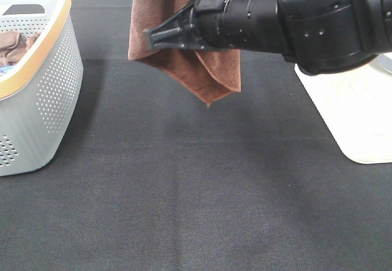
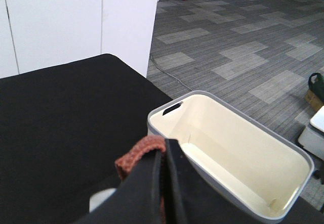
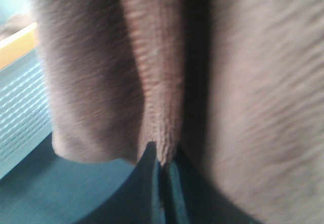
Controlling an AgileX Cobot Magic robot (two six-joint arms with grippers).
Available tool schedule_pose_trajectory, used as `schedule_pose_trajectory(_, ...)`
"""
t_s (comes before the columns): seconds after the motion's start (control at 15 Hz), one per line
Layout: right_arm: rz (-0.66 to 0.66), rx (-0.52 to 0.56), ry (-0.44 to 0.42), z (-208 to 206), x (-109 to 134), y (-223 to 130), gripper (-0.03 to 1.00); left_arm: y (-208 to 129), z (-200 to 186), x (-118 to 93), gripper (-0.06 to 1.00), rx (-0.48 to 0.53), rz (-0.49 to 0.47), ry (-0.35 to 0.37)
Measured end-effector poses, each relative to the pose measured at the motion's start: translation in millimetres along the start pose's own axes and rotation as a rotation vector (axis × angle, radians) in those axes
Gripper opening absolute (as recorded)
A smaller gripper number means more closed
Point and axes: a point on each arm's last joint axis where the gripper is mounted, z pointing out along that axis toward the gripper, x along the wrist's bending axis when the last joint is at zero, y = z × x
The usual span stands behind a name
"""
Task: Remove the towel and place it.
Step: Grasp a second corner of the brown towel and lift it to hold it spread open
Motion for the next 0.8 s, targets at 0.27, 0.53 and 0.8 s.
schedule_pose_trajectory(0.27,0.027,0.072,0.124,-2,11,-6,0.00,-7,12,10,0.00,0.033,0.064,0.082)
schedule_pose_trajectory(0.53,-0.028,0.087,0.151,-15,7,-6,0.00,-24,38,27,0.00,0.104,0.145,0.206)
schedule_pose_trajectory(0.8,-0.070,0.077,0.163,-30,2,-9,0.00,-33,50,48,0.00,0.139,0.131,0.274)
